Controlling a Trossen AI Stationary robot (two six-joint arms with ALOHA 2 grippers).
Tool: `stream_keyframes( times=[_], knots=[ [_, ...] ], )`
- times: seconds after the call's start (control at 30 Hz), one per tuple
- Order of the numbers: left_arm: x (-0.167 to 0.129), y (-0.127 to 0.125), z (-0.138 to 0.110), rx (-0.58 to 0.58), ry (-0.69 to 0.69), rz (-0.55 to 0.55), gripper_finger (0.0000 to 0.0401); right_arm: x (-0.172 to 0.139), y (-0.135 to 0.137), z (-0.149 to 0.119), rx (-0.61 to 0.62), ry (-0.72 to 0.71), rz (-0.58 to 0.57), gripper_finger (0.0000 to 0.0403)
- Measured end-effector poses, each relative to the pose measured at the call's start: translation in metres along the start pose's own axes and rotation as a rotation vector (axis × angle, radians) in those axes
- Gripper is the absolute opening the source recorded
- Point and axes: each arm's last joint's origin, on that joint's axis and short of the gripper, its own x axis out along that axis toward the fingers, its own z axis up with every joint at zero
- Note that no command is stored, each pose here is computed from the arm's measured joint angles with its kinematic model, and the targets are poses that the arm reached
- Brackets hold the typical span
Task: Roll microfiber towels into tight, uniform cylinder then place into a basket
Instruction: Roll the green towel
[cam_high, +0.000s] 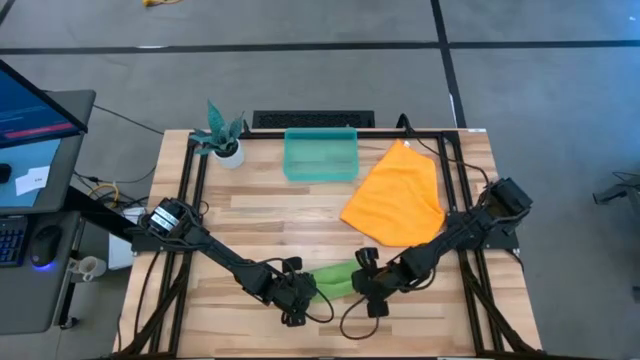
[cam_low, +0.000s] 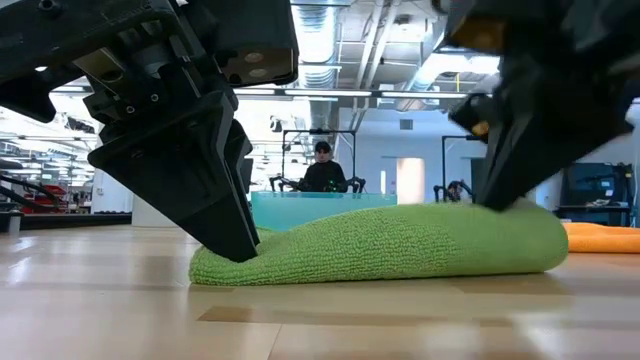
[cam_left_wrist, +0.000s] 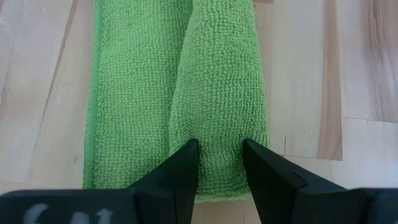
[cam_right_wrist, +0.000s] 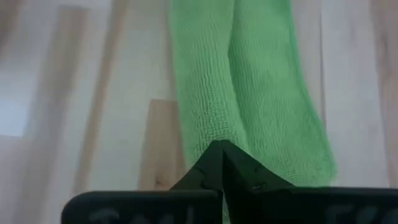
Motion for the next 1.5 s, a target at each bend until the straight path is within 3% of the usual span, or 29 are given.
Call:
stream_keyframes(
  times=[0.2, 0.37, 0.8, 1.27, 1.5],
  knots=[
    [0.0, 0.0, 0.0, -0.001, 0.0, 0.0, 0.0123, 0.02, -0.006, -0.006, 0.063, 0.077, -0.009, 0.0006],
    [0.0, 0.0, 0.0, -0.016, -0.004, 0.006, 0.0123, 0.028, -0.008, -0.01, 0.082, 0.122, -0.017, 0.0017],
    [0.0, 0.001, 0.001, -0.068, -0.028, 0.034, 0.0127, 0.03, -0.008, -0.012, 0.082, 0.134, -0.002, 0.0015],
    [0.001, 0.002, 0.001, -0.063, -0.043, 0.06, 0.024, 0.03, -0.008, -0.012, 0.083, 0.134, 0.002, 0.0014],
    [-0.008, -0.005, 0.012, 0.027, -0.02, 0.07, 0.0251, 0.03, -0.008, -0.012, 0.109, 0.134, 0.002, 0.0015]
  ],
)
